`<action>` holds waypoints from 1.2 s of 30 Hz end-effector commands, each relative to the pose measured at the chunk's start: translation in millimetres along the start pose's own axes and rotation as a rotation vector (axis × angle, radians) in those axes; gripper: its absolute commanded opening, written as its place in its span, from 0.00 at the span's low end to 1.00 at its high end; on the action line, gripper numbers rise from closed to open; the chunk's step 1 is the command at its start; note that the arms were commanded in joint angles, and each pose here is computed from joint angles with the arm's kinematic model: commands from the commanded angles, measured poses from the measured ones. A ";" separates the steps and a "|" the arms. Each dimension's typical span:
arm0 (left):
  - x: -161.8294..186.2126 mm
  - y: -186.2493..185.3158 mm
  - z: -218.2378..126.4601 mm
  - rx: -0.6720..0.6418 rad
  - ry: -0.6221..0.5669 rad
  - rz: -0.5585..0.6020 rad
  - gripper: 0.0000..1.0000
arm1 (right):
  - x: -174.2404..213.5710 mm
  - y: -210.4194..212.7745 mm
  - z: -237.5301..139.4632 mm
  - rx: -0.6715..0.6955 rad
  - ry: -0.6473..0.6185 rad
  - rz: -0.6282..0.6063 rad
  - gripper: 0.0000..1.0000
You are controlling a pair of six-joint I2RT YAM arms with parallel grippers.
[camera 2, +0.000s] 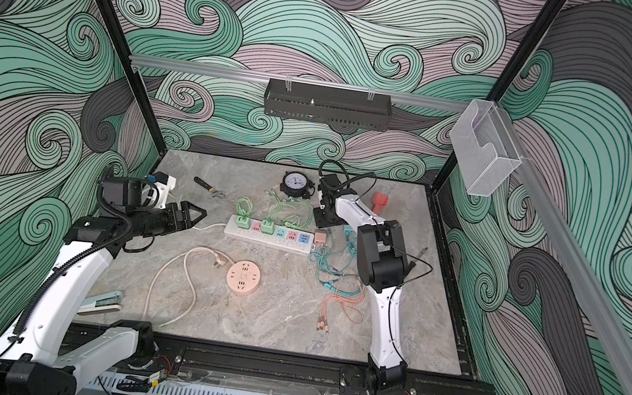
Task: Insert the plug
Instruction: 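Grasp a teal charger with the right gripper, then lift the teal charger and bring it toward the left gripper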
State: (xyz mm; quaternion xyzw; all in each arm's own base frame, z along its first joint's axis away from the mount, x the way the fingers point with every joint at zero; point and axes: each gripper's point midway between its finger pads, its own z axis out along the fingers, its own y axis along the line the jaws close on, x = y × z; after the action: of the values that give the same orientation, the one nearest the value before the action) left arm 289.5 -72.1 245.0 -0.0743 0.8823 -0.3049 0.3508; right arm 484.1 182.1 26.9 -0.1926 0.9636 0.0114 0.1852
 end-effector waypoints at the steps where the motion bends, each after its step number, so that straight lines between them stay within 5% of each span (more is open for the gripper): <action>1: -5.8 -20.0 -8.9 0.083 -0.011 0.010 0.78 | -9.5 -5.6 -32.9 0.027 -0.068 -0.020 0.28; 20: -15.0 -71.3 -1.4 0.444 0.051 -0.043 0.79 | -39.0 7.1 -226.1 -0.057 -0.482 -0.099 0.24; 27: -24.6 -95.3 -6.8 0.562 0.067 -0.051 0.79 | -32.5 35.6 -300.3 -0.172 -0.653 -0.196 0.24; 36: -13.1 -147.6 -11.3 0.706 0.170 0.044 0.79 | -0.5 98.9 -345.5 -0.316 -0.751 -0.393 0.23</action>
State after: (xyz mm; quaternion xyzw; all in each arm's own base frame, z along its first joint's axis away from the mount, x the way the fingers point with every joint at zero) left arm 288.3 -166.0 312.9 0.0412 0.7758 -0.5665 0.2750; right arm 346.4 224.5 337.3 -0.3393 0.7897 0.1642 0.4841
